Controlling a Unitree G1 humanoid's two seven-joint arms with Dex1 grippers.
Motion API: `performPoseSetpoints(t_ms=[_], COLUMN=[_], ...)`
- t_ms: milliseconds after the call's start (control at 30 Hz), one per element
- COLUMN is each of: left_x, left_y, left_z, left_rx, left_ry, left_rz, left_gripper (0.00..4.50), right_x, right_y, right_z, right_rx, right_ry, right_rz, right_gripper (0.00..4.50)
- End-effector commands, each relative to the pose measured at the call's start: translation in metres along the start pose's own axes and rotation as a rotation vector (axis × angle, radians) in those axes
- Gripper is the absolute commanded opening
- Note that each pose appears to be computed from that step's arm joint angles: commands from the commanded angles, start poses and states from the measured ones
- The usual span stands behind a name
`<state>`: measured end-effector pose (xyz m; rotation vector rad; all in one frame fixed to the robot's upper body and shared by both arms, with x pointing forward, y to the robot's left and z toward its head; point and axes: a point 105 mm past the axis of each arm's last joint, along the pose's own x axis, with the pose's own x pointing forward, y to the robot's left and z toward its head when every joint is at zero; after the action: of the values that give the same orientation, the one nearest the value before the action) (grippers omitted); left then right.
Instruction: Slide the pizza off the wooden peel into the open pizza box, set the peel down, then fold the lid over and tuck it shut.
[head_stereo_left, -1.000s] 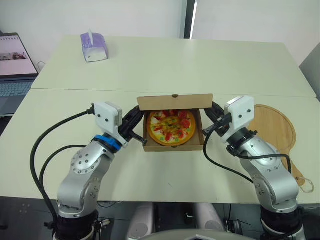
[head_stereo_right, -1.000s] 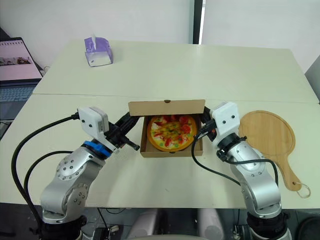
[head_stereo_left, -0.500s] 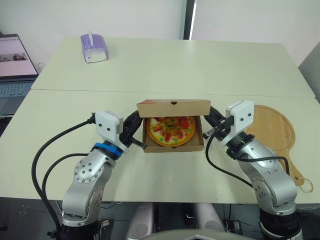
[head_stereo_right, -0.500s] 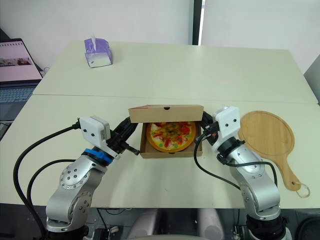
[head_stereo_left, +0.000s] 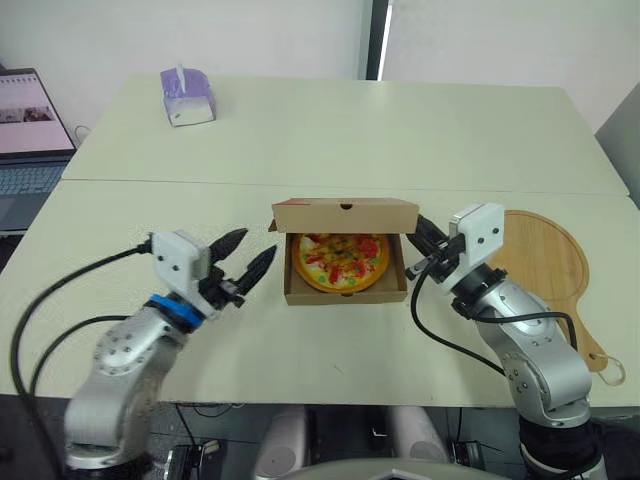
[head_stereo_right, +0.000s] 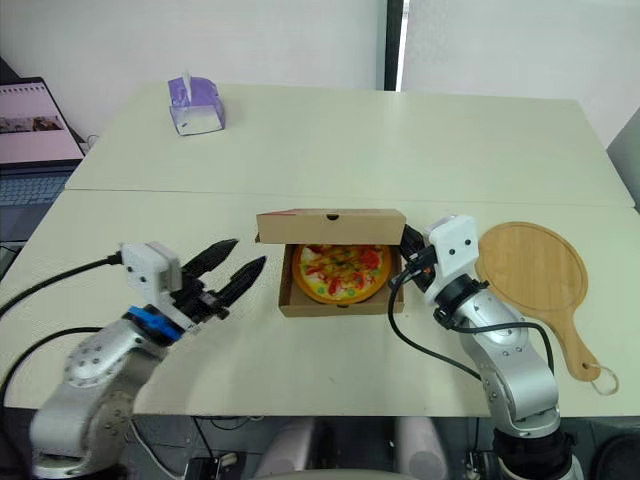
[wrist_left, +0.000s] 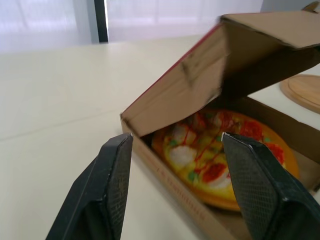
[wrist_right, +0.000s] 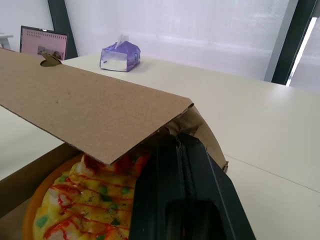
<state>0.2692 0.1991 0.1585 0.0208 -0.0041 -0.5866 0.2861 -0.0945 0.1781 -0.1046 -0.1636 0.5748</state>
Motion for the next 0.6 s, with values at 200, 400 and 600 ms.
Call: performPoseSetpoints(t_ms=[200, 400, 600], left_x=[0.033, 0.079, 0.096], left_y=[0.029, 0.009, -0.002], left_z=[0.071, 0.096, 0.066], left_rx=[-0.012, 0.064, 0.143], left_ry=[-0.026, 0.004, 0.162], left_rz=[-0.258, -0.467, -0.566], left_gripper=[0.98, 0.03, 0.03], right_x=[0.002, 0.003, 0.0], right_y=[0.011, 0.009, 0.008], right_z=[0.018, 0.015, 0.009], right_rx=[-0.021, -0.039, -0.068], right_ry=[-0.047, -0.028, -0.008], right_rz=[0.068, 0.098, 0.122], right_gripper=[0.0, 0.0, 0.0])
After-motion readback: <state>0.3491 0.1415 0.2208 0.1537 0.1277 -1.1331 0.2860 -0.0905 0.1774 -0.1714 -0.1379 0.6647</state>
